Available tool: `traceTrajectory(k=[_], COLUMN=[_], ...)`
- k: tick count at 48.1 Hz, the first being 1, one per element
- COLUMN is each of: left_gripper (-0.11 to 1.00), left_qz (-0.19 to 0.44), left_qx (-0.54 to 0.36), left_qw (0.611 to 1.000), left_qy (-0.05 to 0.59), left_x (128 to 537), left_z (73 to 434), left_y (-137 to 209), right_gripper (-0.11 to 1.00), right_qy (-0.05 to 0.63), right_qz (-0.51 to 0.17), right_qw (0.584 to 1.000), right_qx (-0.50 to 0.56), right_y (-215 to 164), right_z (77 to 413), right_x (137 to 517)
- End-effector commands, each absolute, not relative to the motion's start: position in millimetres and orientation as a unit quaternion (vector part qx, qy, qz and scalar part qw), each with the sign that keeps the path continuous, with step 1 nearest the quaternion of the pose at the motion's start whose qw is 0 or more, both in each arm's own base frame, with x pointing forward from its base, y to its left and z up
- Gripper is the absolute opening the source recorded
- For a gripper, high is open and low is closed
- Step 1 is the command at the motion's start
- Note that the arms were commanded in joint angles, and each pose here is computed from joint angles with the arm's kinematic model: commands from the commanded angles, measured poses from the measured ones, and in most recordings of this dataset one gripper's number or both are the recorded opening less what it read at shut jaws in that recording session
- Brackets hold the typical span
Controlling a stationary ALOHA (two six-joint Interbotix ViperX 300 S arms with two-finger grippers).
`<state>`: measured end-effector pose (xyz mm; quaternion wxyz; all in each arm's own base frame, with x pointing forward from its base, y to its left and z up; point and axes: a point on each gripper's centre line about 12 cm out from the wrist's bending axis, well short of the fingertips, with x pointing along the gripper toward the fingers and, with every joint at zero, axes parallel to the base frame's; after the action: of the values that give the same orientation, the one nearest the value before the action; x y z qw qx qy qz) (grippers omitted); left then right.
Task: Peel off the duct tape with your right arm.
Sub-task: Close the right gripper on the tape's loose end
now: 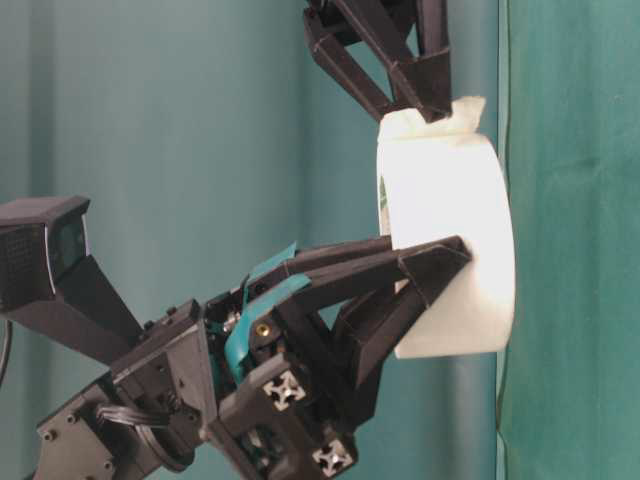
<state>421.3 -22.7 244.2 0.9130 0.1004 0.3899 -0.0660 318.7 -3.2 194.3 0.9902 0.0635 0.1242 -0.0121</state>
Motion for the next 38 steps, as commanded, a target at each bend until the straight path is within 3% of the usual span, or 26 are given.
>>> traceTrajectory(k=[1, 6, 10, 17, 21, 38], left_gripper=[0.22, 0.22, 0.22, 0.22, 0.22, 0.22], left_qz=[-0.061, -0.061, -0.062, -0.063, -0.065, -0.065], left_qx=[0.102, 0.102, 0.103, 0.103, 0.105, 0.105], left_qw=[0.928, 0.927, 0.927, 0.927, 0.927, 0.927], left_qy=[0.354, 0.355, 0.355, 0.356, 0.355, 0.354], left_x=[423.0, 423.1, 422.6, 422.8, 422.5, 422.5], left_z=[273.4, 272.6, 272.7, 272.1, 272.7, 273.9], left_y=[-20.7, -20.7, -22.0, -22.7, -23.9, -23.9], right_gripper=[0.69, 0.68, 0.6, 0.23, 0.09, 0.04], right_qy=[0.106, 0.105, 0.107, 0.106, 0.106, 0.11], right_qz=[-0.01, -0.01, -0.01, -0.01, -0.011, -0.013], right_qw=[0.992, 0.992, 0.992, 0.992, 0.992, 0.992], right_qx=[0.064, 0.063, 0.063, 0.063, 0.063, 0.064], right_y=[-2.6, -2.6, -2.6, -3.1, -3.6, -4.1], right_z=[203.1, 203.3, 202.6, 202.8, 202.8, 200.2], right_x=[322.7, 322.3, 321.9, 321.9, 321.9, 320.1])
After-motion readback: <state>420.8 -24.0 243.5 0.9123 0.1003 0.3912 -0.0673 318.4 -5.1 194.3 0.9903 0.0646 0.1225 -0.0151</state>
